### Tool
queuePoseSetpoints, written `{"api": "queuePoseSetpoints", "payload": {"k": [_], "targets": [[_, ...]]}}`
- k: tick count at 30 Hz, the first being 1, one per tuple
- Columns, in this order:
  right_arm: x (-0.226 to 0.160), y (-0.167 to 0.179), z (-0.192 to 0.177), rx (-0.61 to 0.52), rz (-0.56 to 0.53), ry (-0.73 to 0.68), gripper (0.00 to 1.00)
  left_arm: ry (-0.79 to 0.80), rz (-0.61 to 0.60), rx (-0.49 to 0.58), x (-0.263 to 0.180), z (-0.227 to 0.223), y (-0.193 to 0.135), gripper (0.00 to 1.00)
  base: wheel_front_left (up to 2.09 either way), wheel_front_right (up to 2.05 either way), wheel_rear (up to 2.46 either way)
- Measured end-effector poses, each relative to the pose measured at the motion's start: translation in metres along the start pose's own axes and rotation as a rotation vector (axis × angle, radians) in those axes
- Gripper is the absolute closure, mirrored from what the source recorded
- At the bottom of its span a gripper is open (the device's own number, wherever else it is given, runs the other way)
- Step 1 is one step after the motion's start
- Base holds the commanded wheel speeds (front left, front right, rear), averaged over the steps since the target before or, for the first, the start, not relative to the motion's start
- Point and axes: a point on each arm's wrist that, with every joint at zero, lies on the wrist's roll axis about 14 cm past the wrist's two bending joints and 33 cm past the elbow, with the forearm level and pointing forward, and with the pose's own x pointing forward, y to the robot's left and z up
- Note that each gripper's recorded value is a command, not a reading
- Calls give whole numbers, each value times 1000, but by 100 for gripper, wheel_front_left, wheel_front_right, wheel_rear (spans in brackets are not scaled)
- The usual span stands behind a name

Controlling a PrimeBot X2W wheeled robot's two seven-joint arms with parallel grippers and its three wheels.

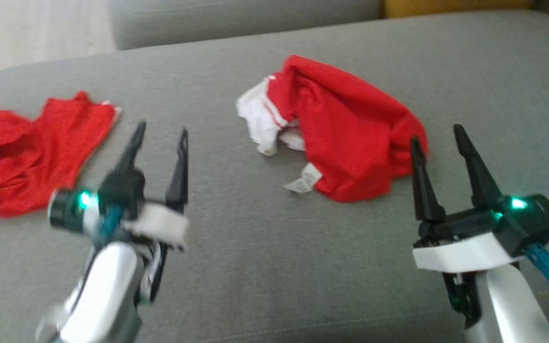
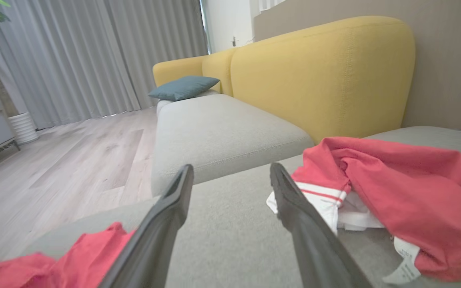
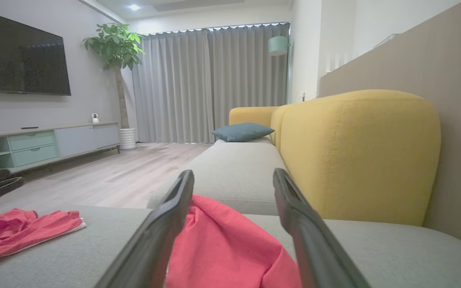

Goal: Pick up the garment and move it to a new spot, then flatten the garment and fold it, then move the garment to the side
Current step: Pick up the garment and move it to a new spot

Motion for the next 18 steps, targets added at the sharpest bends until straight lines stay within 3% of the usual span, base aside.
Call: {"api": "queuePoseSetpoints", "payload": {"k": [10,18], "targets": [[-3,22,-9,11,59,27,0,-13,197,-30,-72,10,35,0,0,0,0],[-1,22,-12,12,61,34,0,-25,213,-30,-79,14,41,0,0,0,0]]}}
